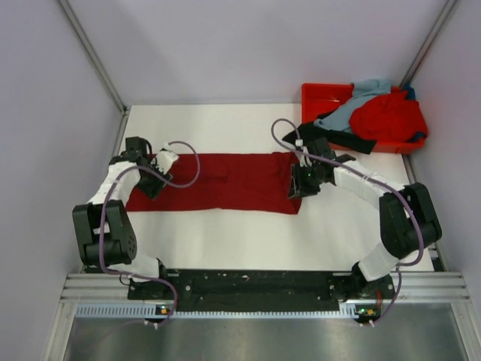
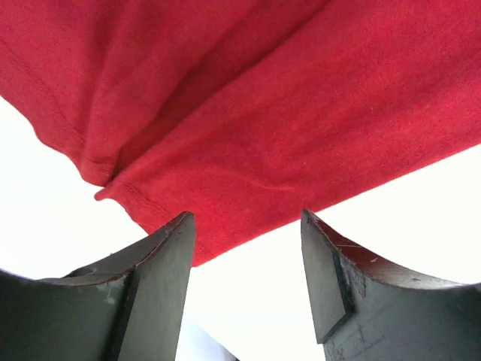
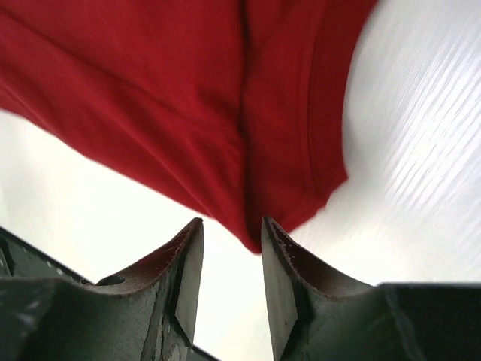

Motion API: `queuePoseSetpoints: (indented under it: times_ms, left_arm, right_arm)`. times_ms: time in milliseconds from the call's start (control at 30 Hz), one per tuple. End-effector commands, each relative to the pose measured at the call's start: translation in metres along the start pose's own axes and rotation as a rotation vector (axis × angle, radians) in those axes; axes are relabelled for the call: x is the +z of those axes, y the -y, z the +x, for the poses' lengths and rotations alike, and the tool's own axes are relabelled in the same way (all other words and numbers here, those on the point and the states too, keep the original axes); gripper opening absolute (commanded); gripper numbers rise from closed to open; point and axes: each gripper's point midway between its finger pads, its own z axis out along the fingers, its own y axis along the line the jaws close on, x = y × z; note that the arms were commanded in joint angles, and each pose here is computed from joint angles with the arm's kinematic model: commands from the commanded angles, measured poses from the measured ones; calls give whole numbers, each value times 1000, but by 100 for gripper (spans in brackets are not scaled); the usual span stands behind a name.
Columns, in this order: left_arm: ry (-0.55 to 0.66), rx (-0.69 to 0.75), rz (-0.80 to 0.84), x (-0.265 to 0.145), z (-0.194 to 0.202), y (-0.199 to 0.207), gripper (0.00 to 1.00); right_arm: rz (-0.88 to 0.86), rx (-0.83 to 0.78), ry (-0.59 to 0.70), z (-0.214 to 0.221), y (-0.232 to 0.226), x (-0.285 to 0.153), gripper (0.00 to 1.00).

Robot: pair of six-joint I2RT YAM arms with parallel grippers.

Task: Fold and stack the t-shirts
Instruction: Fold the other side of the tshirt into a rectangle, then rotate the tshirt 75 degrees

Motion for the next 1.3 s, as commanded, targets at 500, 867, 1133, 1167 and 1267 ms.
queuePoseSetpoints:
  times_ms: [500,867,1133,1167,1267]
  left_arm:
    - [7,-172,-315,45,-55,-172,52]
    - [-329,-78,-217,68,77,-91,50]
    - [-419,-120,56,31,128,2,49]
    - [-390,-115,112,23,125,13,49]
    - [-298,-136,142,-2,109,9,50]
  right_arm:
    - [285,-36,174,-182,39,87,0]
    - [36,84,145,-238,-8,137,0]
    - [-375,262,579,-366,-55,116,0]
    - [-449,209,619,-378,-74,101,0]
    - [-537,23,687,-391,-116,42,0]
